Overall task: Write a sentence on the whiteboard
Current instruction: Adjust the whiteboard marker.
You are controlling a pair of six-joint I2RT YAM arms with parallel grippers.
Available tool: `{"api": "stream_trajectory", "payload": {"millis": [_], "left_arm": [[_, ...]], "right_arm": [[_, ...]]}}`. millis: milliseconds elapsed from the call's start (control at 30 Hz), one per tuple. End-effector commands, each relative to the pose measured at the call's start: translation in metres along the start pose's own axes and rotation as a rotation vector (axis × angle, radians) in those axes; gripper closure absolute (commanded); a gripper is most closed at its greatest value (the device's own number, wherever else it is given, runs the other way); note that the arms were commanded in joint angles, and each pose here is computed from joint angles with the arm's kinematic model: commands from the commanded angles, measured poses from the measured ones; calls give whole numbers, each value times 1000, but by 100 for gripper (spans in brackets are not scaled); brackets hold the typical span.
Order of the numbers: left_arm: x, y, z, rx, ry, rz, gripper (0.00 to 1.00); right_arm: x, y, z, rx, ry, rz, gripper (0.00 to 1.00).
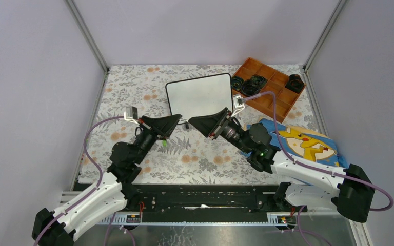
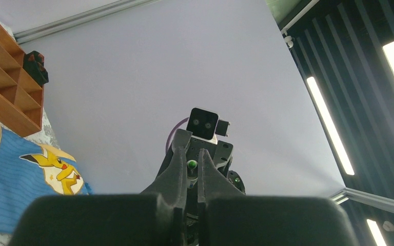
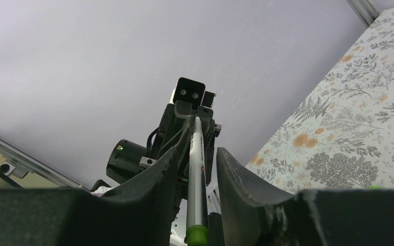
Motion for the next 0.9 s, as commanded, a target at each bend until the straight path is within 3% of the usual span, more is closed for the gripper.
{"api": "stream_trajectory", "payload": {"millis": [0, 200, 867], "left_arm": [[0, -1, 1, 16, -9, 3, 100], [0, 1, 1, 20, -10, -4, 100], [0, -1, -2, 37, -46, -6, 100]], "right_arm": [[-8, 23, -28, 14, -102, -72, 62], [-9, 24, -28, 15, -99, -78, 69], [-10, 25, -25, 5, -84, -97, 69]]}}
Point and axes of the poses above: each gripper's point midway between its finger pads, its own x axis back along the fingers, its own y axis along the line the jaws close on, z = x × y, the point moved 4 cm from there along x, back along the fingers, and after that the axes turned 8 degrees about x, right-handed, at the moved point
